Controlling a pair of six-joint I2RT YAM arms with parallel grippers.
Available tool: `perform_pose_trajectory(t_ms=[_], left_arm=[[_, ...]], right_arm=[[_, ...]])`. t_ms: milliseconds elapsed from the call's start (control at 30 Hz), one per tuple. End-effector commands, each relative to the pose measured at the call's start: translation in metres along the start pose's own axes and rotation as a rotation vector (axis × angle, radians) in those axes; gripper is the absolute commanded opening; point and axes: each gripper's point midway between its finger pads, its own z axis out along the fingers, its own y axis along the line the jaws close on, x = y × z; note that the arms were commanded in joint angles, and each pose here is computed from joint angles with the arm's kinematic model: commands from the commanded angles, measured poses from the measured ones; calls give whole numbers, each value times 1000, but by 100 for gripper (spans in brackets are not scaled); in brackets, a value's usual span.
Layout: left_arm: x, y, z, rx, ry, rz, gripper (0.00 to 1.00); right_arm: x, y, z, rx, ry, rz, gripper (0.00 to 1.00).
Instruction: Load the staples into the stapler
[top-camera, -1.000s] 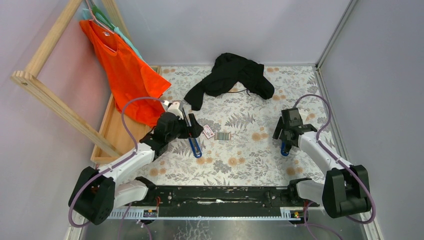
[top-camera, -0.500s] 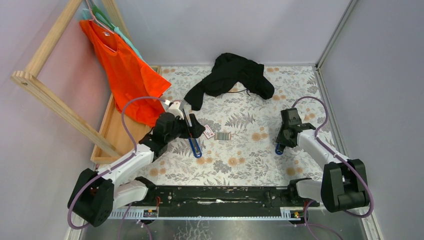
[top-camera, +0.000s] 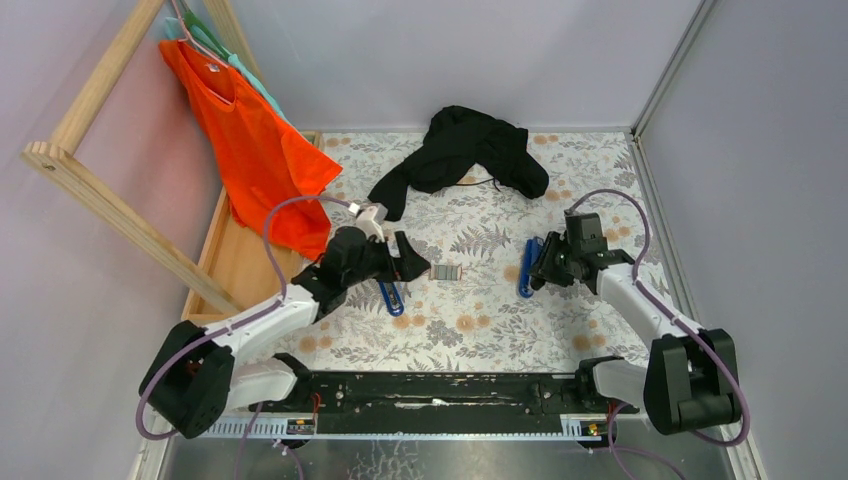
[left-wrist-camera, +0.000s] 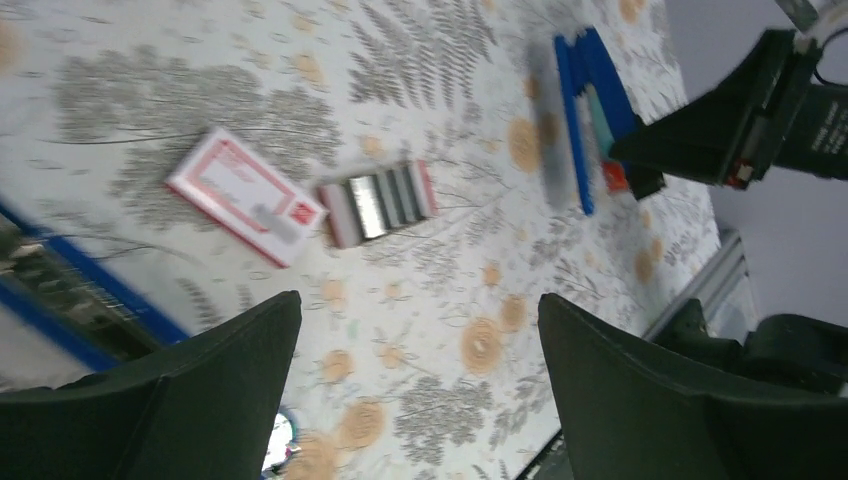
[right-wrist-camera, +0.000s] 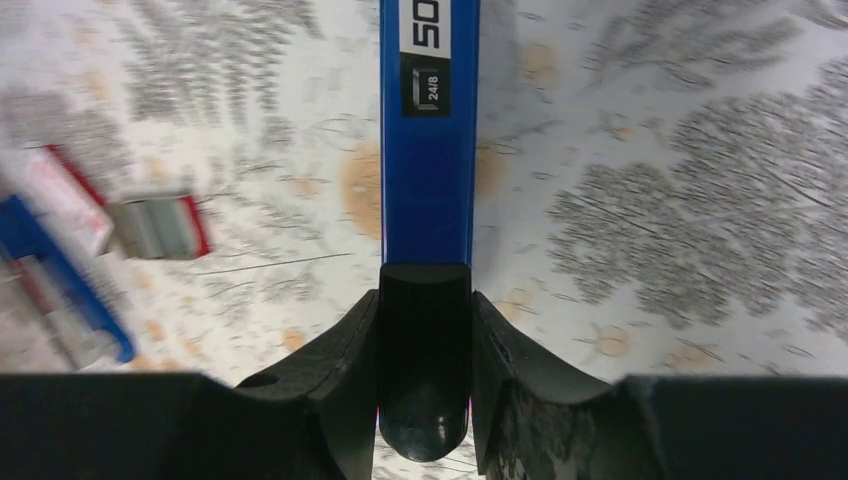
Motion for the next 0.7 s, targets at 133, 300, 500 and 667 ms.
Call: perform_pose_trajectory(t_ms=[133,300,500,667], left_arm=[[-4,-68,23,107,3,-48,94],[3,-93,35,119,24,-85,90],[12,-109,45,129,48,-111,86],[17,-120,53,137,64,-108,83]], right_arm=[[-29,102,-40,-470,-179,-47,0],[-21,135,-59,-582,-234,-102,0],[-18,154,-80,-680,-272,-128,0],[-16,161,-90,-726,-286,-141,0]])
